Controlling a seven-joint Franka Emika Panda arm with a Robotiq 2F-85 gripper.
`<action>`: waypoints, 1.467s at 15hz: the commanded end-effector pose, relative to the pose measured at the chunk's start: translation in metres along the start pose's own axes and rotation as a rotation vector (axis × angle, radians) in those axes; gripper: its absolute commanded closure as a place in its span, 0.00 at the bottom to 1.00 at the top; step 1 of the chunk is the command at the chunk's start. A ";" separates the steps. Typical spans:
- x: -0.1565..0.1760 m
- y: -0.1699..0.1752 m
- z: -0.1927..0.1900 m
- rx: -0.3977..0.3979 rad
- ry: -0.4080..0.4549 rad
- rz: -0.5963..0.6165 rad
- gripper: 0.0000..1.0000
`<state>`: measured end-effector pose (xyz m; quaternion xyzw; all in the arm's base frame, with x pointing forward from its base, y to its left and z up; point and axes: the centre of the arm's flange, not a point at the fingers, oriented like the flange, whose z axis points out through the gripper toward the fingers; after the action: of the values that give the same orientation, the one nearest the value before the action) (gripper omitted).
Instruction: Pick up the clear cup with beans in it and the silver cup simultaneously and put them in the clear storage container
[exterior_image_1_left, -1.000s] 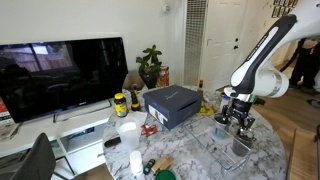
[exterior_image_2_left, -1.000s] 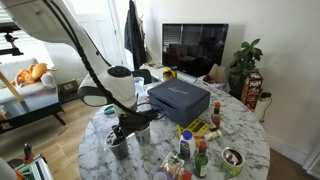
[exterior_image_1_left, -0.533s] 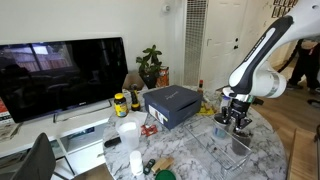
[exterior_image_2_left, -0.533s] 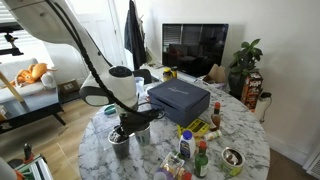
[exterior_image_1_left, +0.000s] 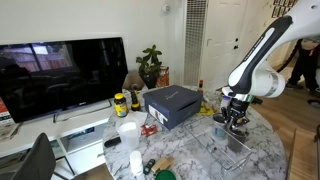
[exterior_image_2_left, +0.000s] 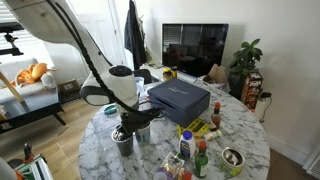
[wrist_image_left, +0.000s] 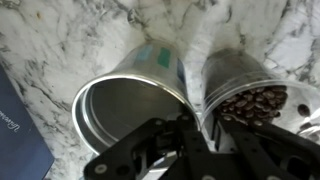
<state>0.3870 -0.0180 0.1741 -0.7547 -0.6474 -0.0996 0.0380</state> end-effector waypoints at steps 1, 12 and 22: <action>-0.002 0.002 0.004 -0.021 -0.009 -0.008 1.00; -0.006 0.007 -0.017 -0.016 -0.024 0.039 0.98; -0.003 0.015 -0.062 0.028 -0.066 0.088 0.98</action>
<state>0.3996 -0.0380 0.2001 -0.7797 -0.6216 -0.0734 0.0166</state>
